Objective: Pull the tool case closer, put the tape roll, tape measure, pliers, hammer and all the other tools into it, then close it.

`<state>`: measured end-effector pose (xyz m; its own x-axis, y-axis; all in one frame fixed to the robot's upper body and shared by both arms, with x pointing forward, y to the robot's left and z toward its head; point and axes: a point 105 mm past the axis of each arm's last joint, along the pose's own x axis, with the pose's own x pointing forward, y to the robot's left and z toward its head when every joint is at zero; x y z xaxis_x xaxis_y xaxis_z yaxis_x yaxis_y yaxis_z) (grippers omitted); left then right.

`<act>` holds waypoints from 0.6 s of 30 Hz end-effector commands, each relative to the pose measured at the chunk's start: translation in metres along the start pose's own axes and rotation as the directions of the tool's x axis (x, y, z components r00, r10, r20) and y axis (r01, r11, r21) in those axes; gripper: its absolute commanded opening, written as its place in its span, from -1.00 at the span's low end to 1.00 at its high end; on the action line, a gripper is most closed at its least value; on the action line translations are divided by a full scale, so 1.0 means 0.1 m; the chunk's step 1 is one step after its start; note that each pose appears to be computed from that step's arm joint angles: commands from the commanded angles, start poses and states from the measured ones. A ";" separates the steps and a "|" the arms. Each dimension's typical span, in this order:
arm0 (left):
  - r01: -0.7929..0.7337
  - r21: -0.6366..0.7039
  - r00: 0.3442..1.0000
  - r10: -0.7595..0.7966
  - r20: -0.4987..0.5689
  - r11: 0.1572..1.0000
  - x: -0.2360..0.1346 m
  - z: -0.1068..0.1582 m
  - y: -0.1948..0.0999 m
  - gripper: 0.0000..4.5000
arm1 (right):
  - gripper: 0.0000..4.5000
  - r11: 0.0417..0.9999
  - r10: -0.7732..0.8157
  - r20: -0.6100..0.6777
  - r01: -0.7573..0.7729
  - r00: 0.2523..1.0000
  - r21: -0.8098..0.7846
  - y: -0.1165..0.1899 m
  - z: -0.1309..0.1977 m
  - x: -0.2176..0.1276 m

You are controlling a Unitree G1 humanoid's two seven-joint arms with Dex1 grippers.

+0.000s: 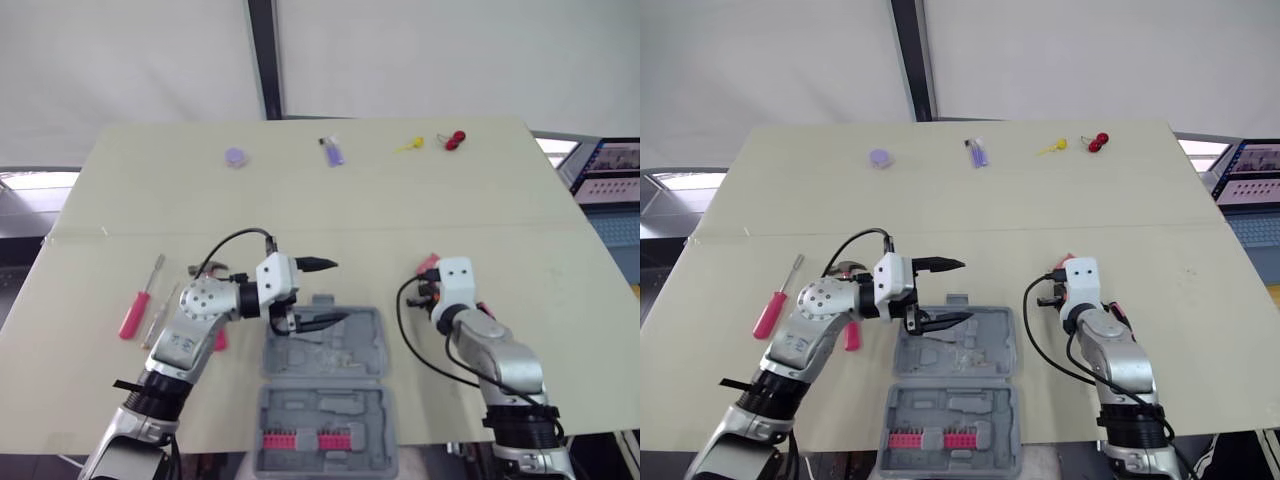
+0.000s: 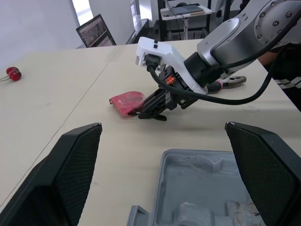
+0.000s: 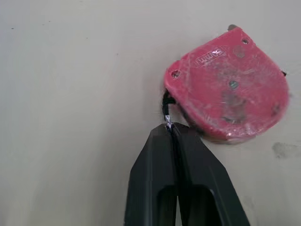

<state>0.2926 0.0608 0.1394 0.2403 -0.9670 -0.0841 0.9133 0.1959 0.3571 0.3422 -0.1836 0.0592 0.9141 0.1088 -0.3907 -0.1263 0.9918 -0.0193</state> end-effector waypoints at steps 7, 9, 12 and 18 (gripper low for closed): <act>0.167 0.018 0.982 -0.165 -0.089 0.986 -0.16 -0.15 -0.23 1.00 | -0.99 0.989 0.143 -0.085 -0.145 0.986 -0.017 -0.02 -0.29 -0.53; 0.213 0.011 0.972 -0.210 -0.106 0.977 -0.18 -0.19 -0.29 1.00 | -0.99 0.985 0.169 -0.104 -0.171 0.980 -0.006 -0.01 -0.36 -0.66; 0.287 0.000 0.951 -0.285 -0.123 0.958 -0.20 -0.23 -0.40 1.00 | -0.99 0.975 0.220 -0.157 -0.223 0.963 0.000 0.04 -0.51 -0.86; 0.373 -0.002 0.920 -0.370 -0.126 0.928 -0.25 -0.27 -0.57 1.00 | -0.99 0.958 0.279 -0.274 -0.287 0.920 0.009 0.17 -0.85 -1.28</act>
<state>0.2481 0.0799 0.0911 -0.0512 -0.9429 -0.3291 0.9524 -0.1453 0.2679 0.1993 -0.1928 0.0293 0.7250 0.3201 -0.6099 -0.3492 0.9340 0.0751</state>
